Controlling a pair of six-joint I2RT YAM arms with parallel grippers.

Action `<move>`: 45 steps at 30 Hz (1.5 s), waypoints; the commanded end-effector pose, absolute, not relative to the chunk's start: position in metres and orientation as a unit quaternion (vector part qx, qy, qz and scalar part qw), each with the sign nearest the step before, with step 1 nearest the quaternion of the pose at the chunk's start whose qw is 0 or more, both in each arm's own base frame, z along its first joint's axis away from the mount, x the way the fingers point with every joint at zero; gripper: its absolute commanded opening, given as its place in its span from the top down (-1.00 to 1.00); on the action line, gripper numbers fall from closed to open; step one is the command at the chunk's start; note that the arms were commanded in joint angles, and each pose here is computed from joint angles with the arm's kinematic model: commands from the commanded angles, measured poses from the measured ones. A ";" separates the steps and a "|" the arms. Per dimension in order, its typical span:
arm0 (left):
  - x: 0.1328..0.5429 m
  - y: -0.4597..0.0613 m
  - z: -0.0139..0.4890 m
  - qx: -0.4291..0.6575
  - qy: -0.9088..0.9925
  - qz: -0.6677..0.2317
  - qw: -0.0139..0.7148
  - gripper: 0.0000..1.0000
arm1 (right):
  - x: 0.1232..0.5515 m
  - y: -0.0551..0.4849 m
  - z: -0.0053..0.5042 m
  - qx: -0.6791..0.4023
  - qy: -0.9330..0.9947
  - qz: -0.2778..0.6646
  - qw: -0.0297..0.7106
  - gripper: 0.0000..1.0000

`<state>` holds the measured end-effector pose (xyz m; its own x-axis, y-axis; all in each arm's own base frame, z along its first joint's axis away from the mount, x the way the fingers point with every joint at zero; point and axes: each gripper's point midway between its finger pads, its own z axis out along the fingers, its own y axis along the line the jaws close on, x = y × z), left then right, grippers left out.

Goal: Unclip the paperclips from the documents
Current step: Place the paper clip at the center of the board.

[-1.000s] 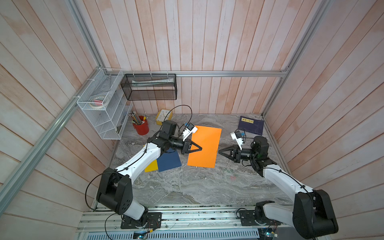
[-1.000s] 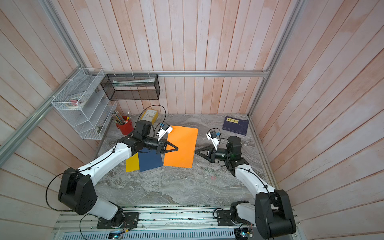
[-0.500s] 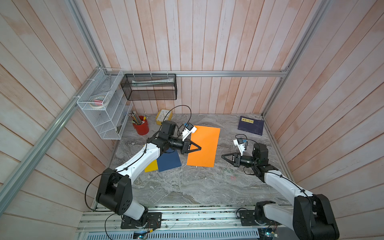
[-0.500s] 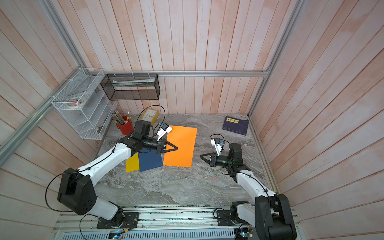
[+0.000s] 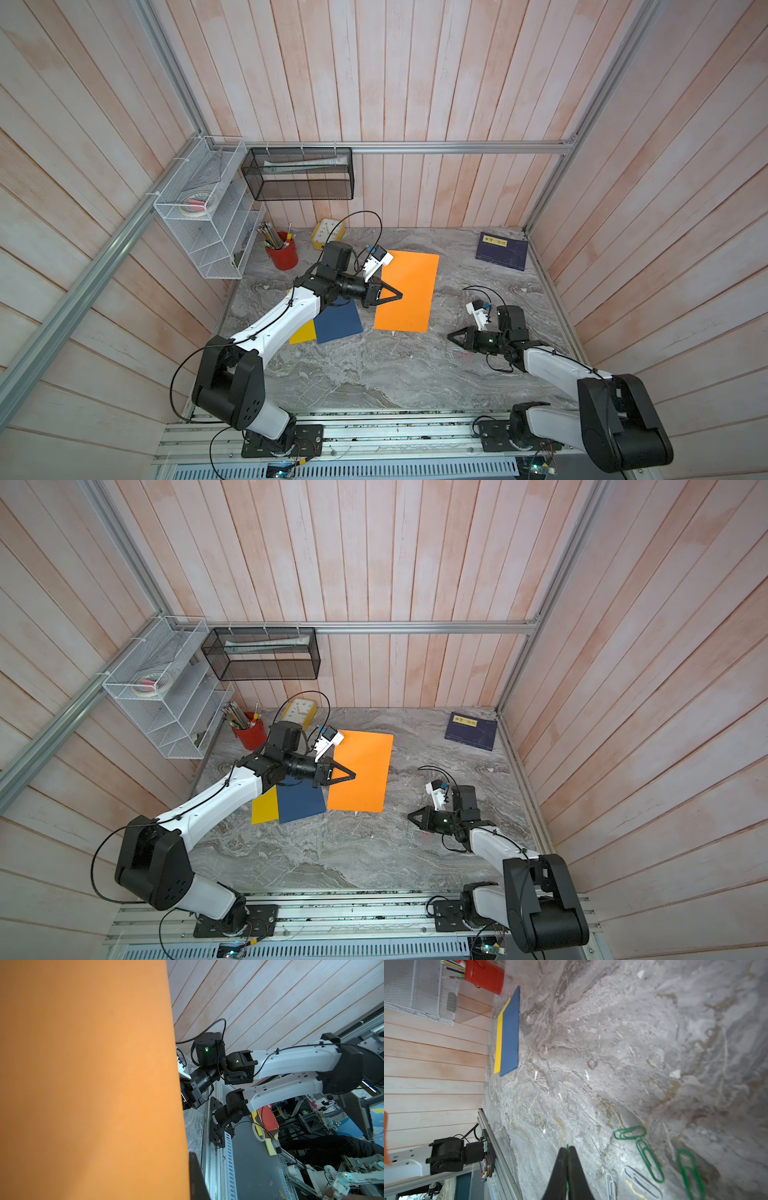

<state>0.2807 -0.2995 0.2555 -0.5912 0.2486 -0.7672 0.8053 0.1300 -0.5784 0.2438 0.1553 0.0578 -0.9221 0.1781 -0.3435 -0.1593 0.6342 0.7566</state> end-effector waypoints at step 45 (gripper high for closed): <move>0.336 -0.270 0.202 0.255 0.803 -0.465 0.271 1.00 | 0.260 0.174 0.124 -0.068 0.876 0.404 0.254 -0.10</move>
